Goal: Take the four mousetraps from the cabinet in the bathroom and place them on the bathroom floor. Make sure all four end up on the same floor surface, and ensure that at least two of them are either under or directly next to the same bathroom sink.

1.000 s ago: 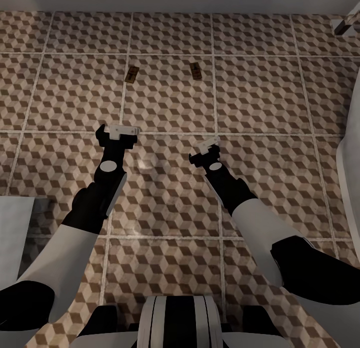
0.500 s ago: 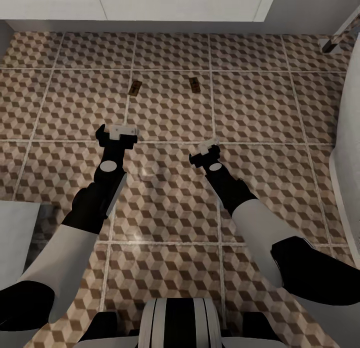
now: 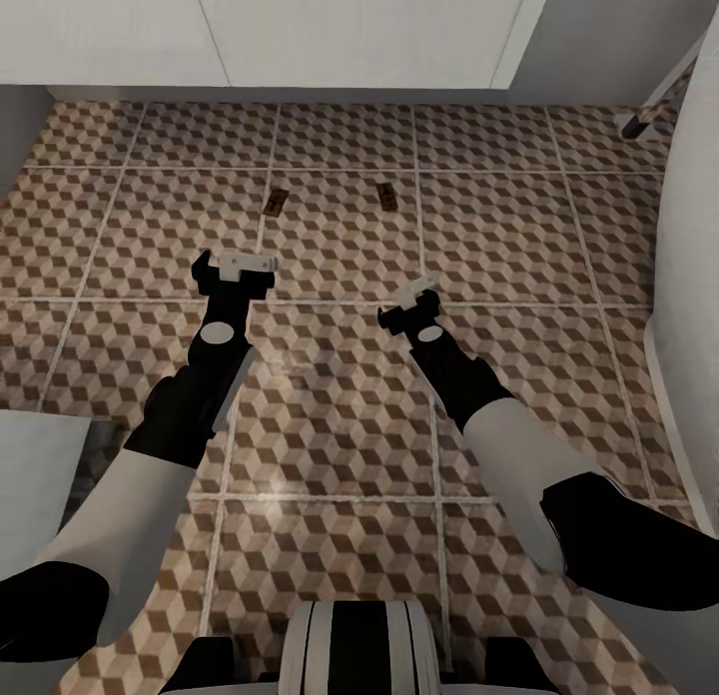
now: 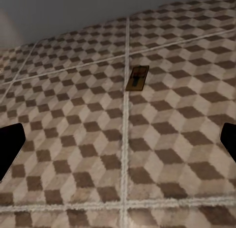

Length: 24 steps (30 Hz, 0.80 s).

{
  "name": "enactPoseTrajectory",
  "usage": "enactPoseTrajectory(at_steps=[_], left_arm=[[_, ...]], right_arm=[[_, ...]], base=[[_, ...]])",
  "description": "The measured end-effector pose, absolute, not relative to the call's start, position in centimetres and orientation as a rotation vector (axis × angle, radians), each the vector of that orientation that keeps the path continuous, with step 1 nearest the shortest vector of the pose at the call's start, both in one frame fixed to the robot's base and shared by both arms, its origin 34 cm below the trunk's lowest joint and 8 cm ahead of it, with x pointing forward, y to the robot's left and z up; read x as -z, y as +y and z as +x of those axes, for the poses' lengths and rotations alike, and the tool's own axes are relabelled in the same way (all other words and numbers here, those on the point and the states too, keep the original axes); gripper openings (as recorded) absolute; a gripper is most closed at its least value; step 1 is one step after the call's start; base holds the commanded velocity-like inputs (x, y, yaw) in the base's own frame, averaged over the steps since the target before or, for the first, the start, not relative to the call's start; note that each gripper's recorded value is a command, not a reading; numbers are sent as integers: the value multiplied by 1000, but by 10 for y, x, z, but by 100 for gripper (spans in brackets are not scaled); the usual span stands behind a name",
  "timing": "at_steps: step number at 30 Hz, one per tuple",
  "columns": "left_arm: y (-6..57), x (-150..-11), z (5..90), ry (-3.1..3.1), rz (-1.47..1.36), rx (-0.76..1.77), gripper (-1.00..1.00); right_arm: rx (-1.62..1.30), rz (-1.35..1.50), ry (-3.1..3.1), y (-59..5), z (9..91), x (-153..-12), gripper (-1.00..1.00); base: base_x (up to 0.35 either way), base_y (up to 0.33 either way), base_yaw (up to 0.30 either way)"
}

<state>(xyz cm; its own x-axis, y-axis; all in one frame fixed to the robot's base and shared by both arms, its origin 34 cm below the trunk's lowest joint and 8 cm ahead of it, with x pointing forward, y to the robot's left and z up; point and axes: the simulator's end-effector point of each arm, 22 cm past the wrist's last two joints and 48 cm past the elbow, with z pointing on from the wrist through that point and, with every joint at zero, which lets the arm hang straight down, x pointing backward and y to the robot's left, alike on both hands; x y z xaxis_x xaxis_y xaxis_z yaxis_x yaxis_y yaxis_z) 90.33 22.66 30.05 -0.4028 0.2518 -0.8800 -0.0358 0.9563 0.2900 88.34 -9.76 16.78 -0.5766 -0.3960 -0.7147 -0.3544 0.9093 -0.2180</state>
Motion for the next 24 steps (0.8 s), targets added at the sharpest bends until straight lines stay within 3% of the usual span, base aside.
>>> enactPoseTrajectory(at_steps=[24], left_arm=[[231, -305, 865, 2035, 170, -331, 100]], right_arm=[[101, -512, 2135, -121, 901, -235, 100]], base=[[0, 0, 0]])
